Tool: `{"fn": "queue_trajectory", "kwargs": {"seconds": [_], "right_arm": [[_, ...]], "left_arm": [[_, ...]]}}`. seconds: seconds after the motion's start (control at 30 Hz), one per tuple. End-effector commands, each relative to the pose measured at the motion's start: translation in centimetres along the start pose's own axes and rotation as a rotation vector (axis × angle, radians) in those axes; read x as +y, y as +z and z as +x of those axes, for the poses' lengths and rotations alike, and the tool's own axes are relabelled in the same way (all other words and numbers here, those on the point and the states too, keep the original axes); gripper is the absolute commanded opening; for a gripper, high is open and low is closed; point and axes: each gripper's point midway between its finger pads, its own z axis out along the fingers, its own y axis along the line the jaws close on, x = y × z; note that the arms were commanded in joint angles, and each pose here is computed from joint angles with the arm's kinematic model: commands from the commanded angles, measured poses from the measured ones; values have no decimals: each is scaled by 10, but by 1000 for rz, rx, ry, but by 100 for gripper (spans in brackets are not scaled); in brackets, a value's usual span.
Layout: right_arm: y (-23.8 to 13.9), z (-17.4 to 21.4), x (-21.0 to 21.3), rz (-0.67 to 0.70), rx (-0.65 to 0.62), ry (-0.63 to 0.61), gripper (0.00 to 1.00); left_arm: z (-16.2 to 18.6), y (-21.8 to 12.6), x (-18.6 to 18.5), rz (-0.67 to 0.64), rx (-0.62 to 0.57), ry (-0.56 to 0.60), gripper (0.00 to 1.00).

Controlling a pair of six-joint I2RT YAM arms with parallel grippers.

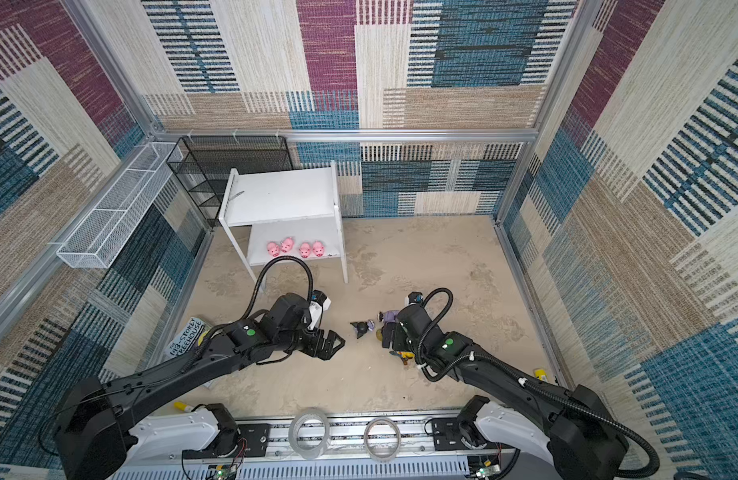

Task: Place and organize the plastic toys onto the shelf
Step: 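Move the right gripper over the Pikachu figurine while the left gripper approaches the figurines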

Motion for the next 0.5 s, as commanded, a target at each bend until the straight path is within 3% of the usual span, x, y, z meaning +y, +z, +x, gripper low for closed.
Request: {"fn": "queue_trajectory", "kwargs": {"seconds": [0.0, 0.1, 0.27, 0.47], "right_arm": [[-1, 8, -21, 78, 8, 60, 100], [-4, 21, -34, 108, 29, 130, 99], [-4, 38, -35, 41, 51, 196, 97], [3, 37, 6, -193, 51, 99, 97]], "left_arm": [[-18, 9, -10, 14, -66, 17, 99], [-17, 13, -14, 13, -52, 34, 99], [-21, 10, -14, 3, -64, 55, 99], [-21, 7, -10, -13, -73, 65, 99]]}}
